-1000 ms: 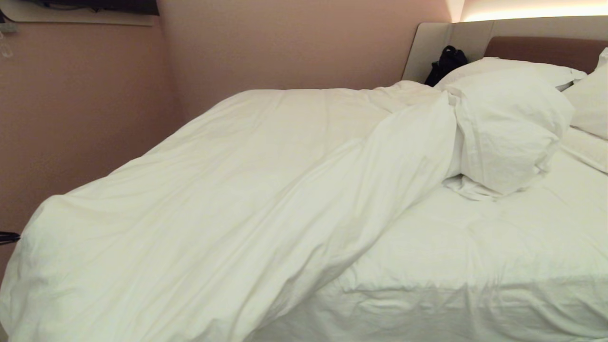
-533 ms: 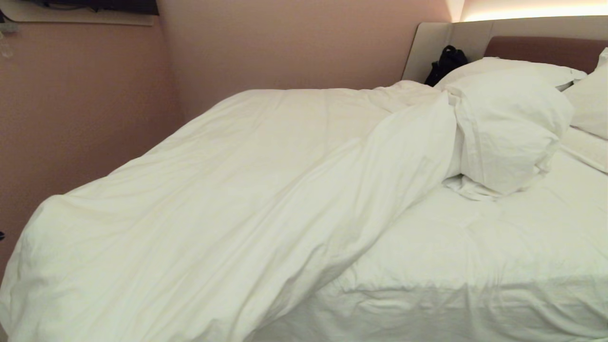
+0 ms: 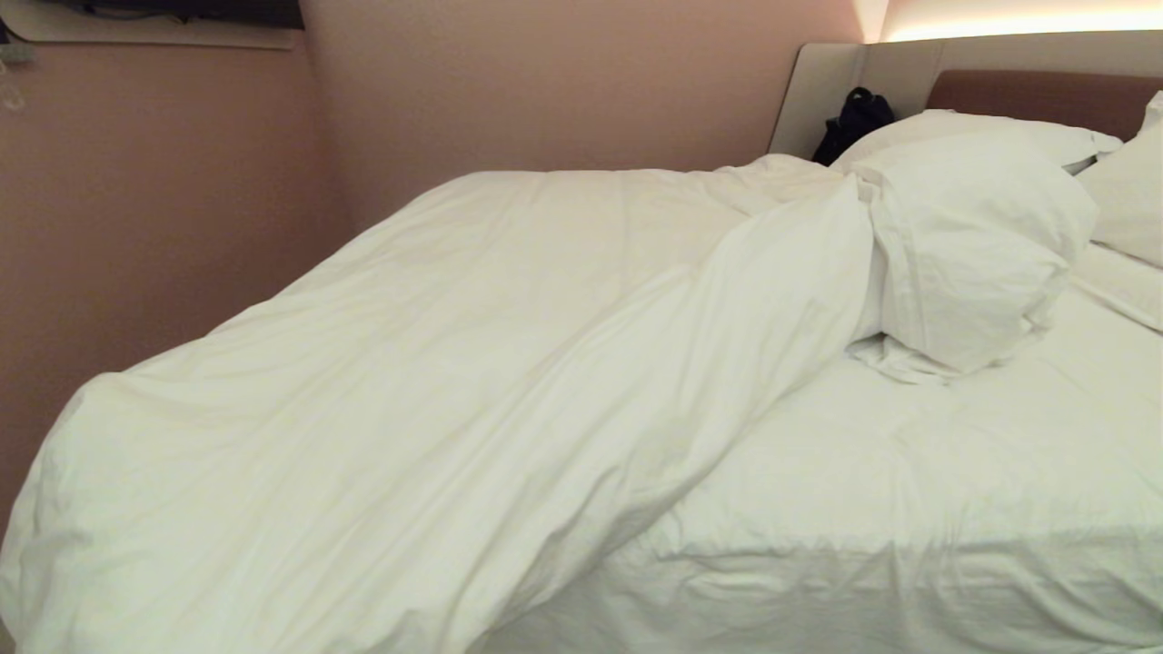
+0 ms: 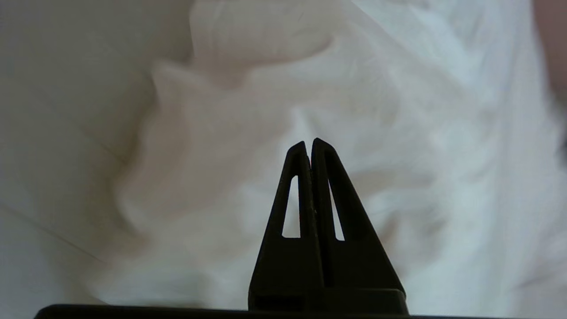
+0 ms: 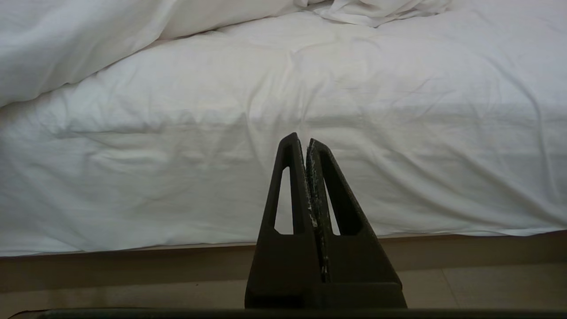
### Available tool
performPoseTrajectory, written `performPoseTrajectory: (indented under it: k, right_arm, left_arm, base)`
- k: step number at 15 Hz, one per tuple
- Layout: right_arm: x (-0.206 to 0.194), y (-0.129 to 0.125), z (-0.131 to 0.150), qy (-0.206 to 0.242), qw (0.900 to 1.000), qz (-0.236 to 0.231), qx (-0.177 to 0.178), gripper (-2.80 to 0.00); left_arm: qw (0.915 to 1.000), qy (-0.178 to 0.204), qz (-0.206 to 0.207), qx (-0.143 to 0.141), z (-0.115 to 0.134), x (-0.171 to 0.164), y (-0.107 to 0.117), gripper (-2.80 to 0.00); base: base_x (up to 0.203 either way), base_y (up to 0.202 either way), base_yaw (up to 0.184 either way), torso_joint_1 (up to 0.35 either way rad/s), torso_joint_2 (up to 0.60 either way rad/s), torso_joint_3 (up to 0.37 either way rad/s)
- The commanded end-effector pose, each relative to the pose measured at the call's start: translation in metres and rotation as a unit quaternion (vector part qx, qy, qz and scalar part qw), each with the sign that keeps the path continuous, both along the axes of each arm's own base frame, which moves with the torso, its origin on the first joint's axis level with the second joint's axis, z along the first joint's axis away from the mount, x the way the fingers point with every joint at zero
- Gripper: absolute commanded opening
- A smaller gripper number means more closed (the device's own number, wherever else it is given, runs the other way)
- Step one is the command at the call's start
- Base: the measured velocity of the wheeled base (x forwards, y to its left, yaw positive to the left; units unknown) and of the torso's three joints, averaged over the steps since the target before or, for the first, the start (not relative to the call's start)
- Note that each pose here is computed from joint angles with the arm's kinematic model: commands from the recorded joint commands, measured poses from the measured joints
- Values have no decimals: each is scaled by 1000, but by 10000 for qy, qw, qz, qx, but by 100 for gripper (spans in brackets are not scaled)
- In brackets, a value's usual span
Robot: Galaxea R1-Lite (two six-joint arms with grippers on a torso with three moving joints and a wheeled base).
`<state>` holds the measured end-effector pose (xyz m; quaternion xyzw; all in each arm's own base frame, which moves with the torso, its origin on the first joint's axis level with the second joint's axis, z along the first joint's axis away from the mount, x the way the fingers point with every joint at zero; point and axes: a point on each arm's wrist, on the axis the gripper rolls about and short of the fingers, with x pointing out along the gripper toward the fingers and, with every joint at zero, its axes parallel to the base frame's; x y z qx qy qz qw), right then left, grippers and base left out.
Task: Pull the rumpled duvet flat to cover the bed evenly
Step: Flatten the corners of the folded blanket
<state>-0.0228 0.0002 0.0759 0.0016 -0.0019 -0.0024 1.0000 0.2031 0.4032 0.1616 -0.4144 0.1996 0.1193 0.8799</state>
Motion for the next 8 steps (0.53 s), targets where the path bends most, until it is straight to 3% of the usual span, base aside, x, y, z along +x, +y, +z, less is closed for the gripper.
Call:
performPoseTrajectory:
  k: [1, 3, 4, 8]
  right_arm:
    - [0, 0, 0, -4, 10000, 1, -1, -280]
    - [0, 0, 0, -4, 10000, 1, -1, -280]
    - [0, 0, 0, -4, 10000, 1, -1, -280]
    - [0, 0, 0, -4, 10000, 1, -1, -280]
  left_arm:
    - [9781, -195, -1051, 1783, -18, -14, 15, -280]
    - [9442, -281, -1569, 2884, -23, -23, 20, -280]
    - [9329, -309, -1641, 3189, -22, -32, 23, -280]
    - [9065, -513, -1746, 3809, -26, -38, 30, -280]
  base:
    - [0, 0, 0, 0, 0, 0]
    - [0, 0, 0, 0, 0, 0]
    - [0, 0, 0, 0, 0, 0]
    - [0, 0, 0, 0, 0, 0]
